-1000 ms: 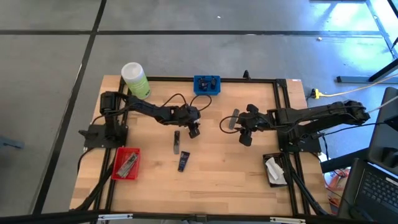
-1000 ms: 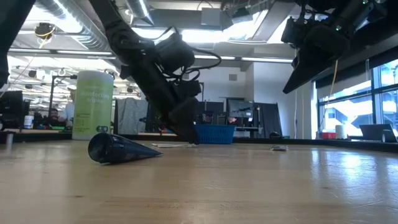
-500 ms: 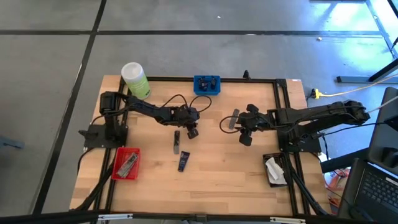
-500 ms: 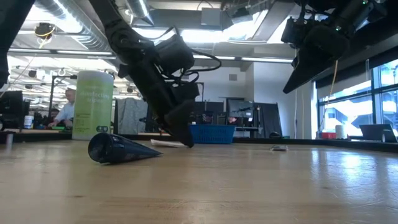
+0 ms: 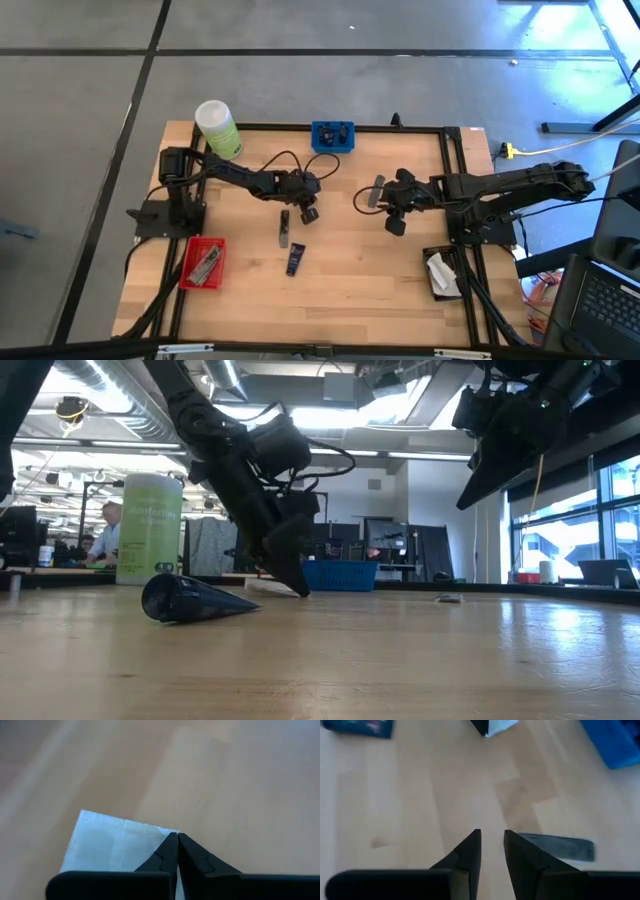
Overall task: Pick & Place Travel size toiletries
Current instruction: Put the white bandage pad into the black basket
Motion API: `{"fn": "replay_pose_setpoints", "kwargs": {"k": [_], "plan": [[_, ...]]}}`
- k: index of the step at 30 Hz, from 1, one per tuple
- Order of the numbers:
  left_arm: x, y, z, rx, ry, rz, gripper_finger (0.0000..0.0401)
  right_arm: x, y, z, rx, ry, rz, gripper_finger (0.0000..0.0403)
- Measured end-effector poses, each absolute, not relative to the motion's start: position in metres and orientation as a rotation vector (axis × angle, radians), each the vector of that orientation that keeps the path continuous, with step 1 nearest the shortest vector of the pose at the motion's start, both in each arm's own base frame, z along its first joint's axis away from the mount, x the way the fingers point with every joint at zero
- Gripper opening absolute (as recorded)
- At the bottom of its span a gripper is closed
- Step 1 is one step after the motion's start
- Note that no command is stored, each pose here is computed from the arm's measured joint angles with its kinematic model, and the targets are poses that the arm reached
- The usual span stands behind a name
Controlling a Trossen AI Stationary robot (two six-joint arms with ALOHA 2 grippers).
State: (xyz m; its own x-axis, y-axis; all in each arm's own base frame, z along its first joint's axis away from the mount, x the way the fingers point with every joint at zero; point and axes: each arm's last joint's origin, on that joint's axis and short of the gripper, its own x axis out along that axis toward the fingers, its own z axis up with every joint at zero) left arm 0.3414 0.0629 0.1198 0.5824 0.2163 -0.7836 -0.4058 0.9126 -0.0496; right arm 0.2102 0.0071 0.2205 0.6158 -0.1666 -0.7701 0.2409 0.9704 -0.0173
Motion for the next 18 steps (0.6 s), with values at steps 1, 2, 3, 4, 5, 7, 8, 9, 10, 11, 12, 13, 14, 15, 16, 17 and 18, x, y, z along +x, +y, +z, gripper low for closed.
{"fn": "replay_pose_setpoints", "kwargs": {"k": [1, 2, 3, 4, 5, 7, 8, 9, 10, 11, 12, 13, 14, 15, 16, 17, 18], "plan": [[0.341, 0.062, 0.122, -0.249, 0.874, 0.343, 0.0002, 0.211, 0.008, 0.221, 0.106, 0.872, -0.221, 0.0085], [0.341, 0.061, 0.125, -0.262, 0.861, 0.326, 0.0002, 0.212, 0.008, 0.221, 0.124, 0.864, -0.209, 0.0082], [0.342, 0.06, 0.129, -0.277, 0.84, 0.309, 0.0002, 0.213, 0.01, 0.222, 0.138, 0.853, -0.189, 0.008], [0.343, 0.059, 0.133, -0.293, 0.823, 0.289, 0.0002, 0.213, 0.011, 0.223, 0.146, 0.843, -0.169, 0.0078], [0.344, 0.058, 0.136, -0.304, 0.804, 0.266, 0.0002, 0.214, 0.013, 0.224, 0.151, 0.83, -0.148, 0.0076], [0.346, 0.054, 0.142, -0.335, 0.766, 0.211, 0.0002, 0.216, 0.019, 0.226, 0.157, 0.808, -0.104, 0.0072], [0.348, 0.052, 0.145, -0.353, 0.741, 0.172, 0.0002, 0.217, 0.021, 0.226, 0.156, 0.799, -0.082, 0.007], [0.349, 0.049, 0.149, -0.364, 0.715, 0.13, 0.0002, 0.217, 0.024, 0.227, 0.155, 0.793, -0.064, 0.0068], [0.351, 0.047, 0.153, -0.379, 0.689, 0.083, 0.0002, 0.217, 0.027, 0.227, 0.151, 0.786, -0.052, 0.0067], [0.352, 0.044, 0.156, -0.393, 0.668, 0.043, 0.0002, 0.218, 0.03, 0.228, 0.147, 0.779, -0.039, 0.0065], [0.353, 0.042, 0.159, -0.409, 0.646, 0.007, 0.0002, 0.218, 0.033, 0.228, 0.143, 0.773, -0.025, 0.0064], [0.355, 0.04, 0.162, -0.426, 0.625, -0.027, 0.0002, 0.219, 0.036, 0.228, 0.138, 0.765, -0.012, 0.0063], [0.356, 0.038, 0.165, -0.44, 0.605, -0.06, 0.0002, 0.22, 0.039, 0.228, 0.132, 0.76, 0.002, 0.0061], [0.357, 0.035, 0.168, -0.452, 0.576, -0.095, 0.0002, 0.222, 0.042, 0.227, 0.127, 0.751, 0.015, 0.0061], [0.359, 0.033, 0.171, -0.464, 0.553, -0.128, 0.0002, 0.223, 0.045, 0.227, 0.122, 0.747, 0.028, 0.006], [0.36, 0.031, 0.174, -0.478, 0.536, -0.168, 0.0002, 0.224, 0.047, 0.225, 0.118, 0.747, 0.037, 0.006], [0.361, 0.028, 0.176, -0.492, 0.518, -0.205, 0.0002, 0.226, 0.05, 0.224, 0.115, 0.743, 0.046, 0.0061]]}}
